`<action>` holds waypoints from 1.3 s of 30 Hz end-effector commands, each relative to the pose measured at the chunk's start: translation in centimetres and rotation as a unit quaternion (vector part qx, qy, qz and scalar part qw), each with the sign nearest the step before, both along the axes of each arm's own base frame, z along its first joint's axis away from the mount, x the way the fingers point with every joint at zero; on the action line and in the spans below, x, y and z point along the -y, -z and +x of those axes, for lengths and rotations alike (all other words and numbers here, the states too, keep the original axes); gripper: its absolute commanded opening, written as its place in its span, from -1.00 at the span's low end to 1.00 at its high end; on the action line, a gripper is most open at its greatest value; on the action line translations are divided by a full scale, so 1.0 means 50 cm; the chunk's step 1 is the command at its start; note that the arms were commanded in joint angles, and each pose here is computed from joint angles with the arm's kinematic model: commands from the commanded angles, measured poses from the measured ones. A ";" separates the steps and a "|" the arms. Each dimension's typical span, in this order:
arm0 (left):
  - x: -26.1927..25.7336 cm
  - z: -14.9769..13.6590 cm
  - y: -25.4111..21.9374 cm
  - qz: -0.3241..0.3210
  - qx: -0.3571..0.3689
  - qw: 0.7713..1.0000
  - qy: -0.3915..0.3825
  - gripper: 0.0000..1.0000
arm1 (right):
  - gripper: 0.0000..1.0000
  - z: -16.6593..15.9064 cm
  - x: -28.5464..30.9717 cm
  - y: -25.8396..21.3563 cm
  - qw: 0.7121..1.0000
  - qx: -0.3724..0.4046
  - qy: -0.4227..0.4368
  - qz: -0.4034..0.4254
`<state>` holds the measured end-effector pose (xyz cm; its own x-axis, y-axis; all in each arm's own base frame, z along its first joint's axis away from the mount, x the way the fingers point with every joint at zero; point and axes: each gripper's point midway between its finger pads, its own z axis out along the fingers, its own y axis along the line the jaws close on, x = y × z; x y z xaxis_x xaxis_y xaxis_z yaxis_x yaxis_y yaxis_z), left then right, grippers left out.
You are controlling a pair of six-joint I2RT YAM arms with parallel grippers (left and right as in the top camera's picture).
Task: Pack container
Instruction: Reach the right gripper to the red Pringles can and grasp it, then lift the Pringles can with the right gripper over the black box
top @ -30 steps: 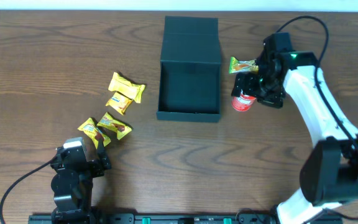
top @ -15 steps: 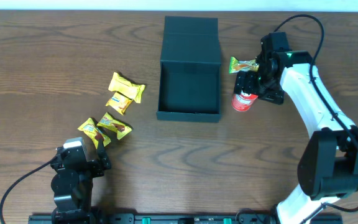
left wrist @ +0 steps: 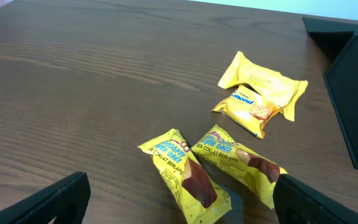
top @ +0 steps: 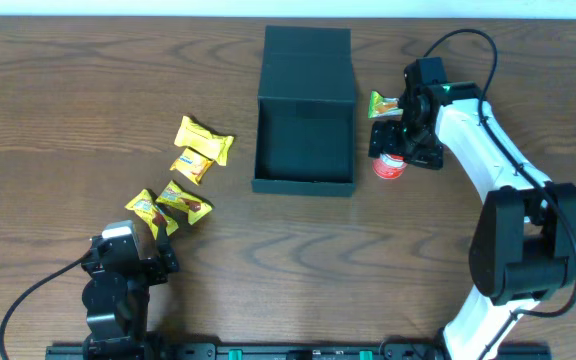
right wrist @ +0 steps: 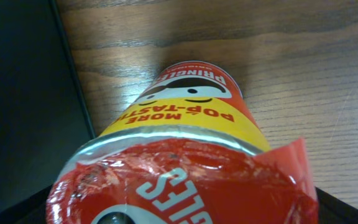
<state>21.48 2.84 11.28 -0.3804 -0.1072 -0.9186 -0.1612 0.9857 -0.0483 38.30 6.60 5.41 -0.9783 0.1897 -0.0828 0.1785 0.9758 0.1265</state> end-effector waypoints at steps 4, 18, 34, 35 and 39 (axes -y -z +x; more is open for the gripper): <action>-0.006 -0.002 0.015 0.003 -0.008 1.000 -0.007 0.91 | 0.44 0.017 -0.004 -0.014 1.000 0.019 -0.007 -0.004; -0.006 -0.002 0.015 0.003 -0.008 1.000 -0.007 0.90 | 0.41 0.026 -0.031 -0.035 0.999 0.030 -0.012 0.038; -0.006 -0.002 0.015 0.003 -0.008 1.000 -0.007 0.91 | 0.24 0.101 -0.124 -0.323 0.970 0.134 -0.083 0.183; -0.006 -0.002 0.015 0.003 -0.008 1.000 -0.007 0.90 | 0.24 0.101 -0.140 -0.346 0.963 0.143 -0.094 0.206; -0.006 -0.002 0.015 0.003 -0.008 1.000 -0.007 0.90 | 0.31 0.089 -0.211 -0.417 0.923 0.157 -0.136 0.324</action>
<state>21.48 2.84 11.28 -0.3804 -0.1072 -0.9186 -0.1612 0.9857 -0.0483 43.95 13.88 22.27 -0.9488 0.1036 -0.2983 -0.0806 0.8339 0.5460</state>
